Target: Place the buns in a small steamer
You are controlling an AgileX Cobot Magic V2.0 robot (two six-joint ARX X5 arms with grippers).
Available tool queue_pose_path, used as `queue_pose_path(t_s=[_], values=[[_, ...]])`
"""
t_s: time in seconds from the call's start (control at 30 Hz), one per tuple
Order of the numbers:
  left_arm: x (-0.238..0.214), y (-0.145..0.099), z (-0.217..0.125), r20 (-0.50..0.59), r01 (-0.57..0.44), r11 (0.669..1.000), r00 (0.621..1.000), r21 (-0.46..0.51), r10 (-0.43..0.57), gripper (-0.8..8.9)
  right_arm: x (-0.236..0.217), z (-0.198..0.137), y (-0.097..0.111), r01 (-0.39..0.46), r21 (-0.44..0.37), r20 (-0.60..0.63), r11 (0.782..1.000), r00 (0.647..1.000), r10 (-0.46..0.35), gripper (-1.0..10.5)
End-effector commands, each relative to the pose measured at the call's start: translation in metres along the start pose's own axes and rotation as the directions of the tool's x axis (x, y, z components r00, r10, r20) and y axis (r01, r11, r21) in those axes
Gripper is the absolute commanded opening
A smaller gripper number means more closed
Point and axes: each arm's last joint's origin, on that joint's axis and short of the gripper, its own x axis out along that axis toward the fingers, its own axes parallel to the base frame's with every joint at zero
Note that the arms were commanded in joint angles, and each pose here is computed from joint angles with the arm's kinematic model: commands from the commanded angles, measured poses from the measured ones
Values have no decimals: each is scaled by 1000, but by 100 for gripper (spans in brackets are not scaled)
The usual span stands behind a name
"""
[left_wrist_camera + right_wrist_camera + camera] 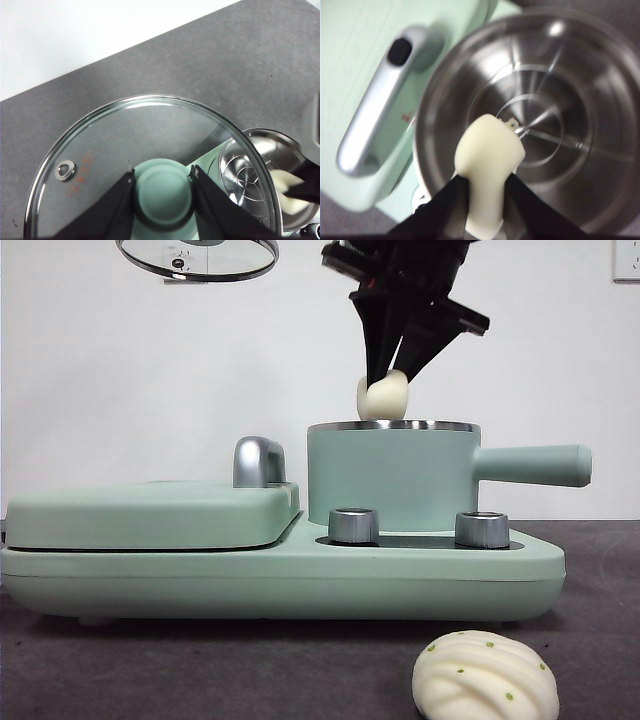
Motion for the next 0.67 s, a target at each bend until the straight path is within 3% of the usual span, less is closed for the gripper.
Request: queue_pose_path(t_s=[0.03, 0.3, 0.47, 0.67], values=[[-9, -2, 8, 57, -1, 1000, 998, 17, 0, 19, 17, 14, -2, -8, -21, -8, 1000, 1000, 8, 79], [-9, -2, 7, 56, -1, 1000, 998, 16, 0, 19, 56, 24, -13, -10, -6, -94, 1000, 995, 10, 79], [-9, -2, 7, 54, -1, 1000, 999, 15, 0, 19, 58, 24, -16, -7, -17, -99, 1000, 995, 5, 80], [-9, -2, 7, 54, -1, 1000, 999, 16, 0, 19, 57, 23, -21, -10, 0, -119, 1000, 993, 10, 257]])
